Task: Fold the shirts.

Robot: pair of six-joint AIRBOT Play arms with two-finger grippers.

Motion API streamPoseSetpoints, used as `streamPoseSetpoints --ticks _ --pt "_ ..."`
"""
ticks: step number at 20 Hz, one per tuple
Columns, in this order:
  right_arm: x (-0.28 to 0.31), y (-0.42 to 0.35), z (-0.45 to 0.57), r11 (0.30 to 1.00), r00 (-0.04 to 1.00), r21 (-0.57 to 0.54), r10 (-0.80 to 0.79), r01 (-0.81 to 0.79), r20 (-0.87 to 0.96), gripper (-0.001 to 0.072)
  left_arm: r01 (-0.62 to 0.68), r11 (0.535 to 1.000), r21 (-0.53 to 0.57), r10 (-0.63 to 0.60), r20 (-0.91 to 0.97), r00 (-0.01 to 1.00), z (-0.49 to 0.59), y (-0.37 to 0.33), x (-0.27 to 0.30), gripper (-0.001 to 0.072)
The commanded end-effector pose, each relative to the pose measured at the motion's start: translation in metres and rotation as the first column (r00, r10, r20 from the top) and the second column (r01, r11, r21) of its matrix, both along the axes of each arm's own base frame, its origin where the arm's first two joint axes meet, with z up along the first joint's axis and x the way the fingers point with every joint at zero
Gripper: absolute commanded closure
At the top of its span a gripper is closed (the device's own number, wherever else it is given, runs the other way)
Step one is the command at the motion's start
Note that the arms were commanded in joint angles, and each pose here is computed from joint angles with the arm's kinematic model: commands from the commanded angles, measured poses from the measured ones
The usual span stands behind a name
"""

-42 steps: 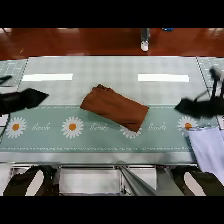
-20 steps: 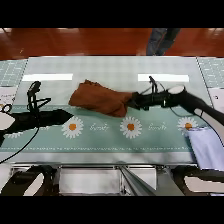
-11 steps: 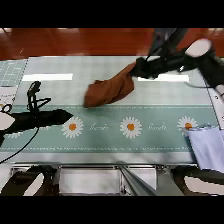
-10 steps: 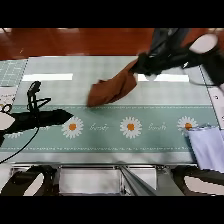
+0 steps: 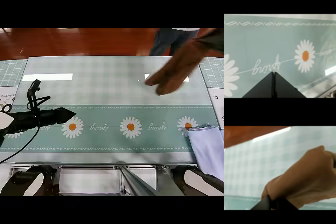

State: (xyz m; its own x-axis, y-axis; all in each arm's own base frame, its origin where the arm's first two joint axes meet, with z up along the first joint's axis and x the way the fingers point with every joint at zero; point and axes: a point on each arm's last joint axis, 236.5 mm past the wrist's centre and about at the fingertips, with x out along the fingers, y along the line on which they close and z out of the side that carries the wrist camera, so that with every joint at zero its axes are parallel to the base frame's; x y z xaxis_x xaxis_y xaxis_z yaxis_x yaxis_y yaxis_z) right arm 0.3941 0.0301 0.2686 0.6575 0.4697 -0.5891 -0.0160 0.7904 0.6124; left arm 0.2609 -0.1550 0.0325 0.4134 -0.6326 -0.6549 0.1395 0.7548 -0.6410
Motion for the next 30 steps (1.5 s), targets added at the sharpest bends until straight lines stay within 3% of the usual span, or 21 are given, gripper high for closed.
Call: streamPoseSetpoints --ticks 1,7,11,15,19,20,21,22,29,30 --pt "-0.049 -0.079 0.006 0.972 0.971 -0.064 -0.229 0.225 -0.064 0.0685 0.021 0.997 -0.069 -0.019 0.031 0.999 0.014 -0.012 0.001 0.0692" --pt "-0.165 -0.171 -0.028 0.821 0.762 -0.273 -0.568 0.501 -0.31 0.0685 0.035 0.998 -0.059 -0.033 0.047 0.998 0.014 -0.012 0.001 0.0692" --pt "-0.217 -0.19 -0.045 0.705 0.622 -0.307 -0.709 0.639 -0.332 0.0685 0.043 0.998 -0.054 -0.04 0.055 0.998 0.014 -0.012 0.001 0.0692" --pt "-0.308 -0.195 -0.115 0.549 0.323 -0.474 -0.817 0.689 -0.478 0.0684 0.047 0.998 -0.051 -0.044 0.058 0.997 0.014 -0.012 0.001 0.0692" --pt "-0.372 -0.175 -0.162 0.448 0.078 -0.606 -0.84 0.658 -0.537 0.0681 0.046 0.998 -0.051 -0.043 0.057 0.997 0.013 -0.012 0.001 0.0692" --pt "-0.384 -0.171 -0.169 0.42 0.02 -0.633 -0.843 0.65 -0.538 0.0617 0.046 0.998 -0.051 -0.043 0.057 0.997 0.013 -0.012 0.001 0.0692" --pt "-0.388 -0.167 -0.177 0.434 0.012 -0.641 -0.834 0.633 -0.552 0.0381 0.046 0.998 -0.05 -0.043 0.058 0.997 0.013 -0.012 0.002 0.0692" --pt "-0.387 -0.165 -0.182 0.463 0.03 -0.644 -0.825 0.609 -0.565 0.0303 0.042 0.998 -0.05 -0.039 0.061 0.997 0.014 -0.012 0.003 0.0692" --pt "-0.308 -0.183 -0.168 0.691 0.364 -0.59 -0.722 0.417 -0.589 0.0311 -0.028 0.999 -0.02 0.031 0.171 0.985 0.043 0.007 0.041 0.0692" --pt "-0.275 -0.183 -0.159 0.725 0.441 -0.544 -0.689 0.423 -0.575 0.0362 -0.039 0.999 -0.012 0.041 0.196 0.98 0.055 0.012 0.052 0.0692"
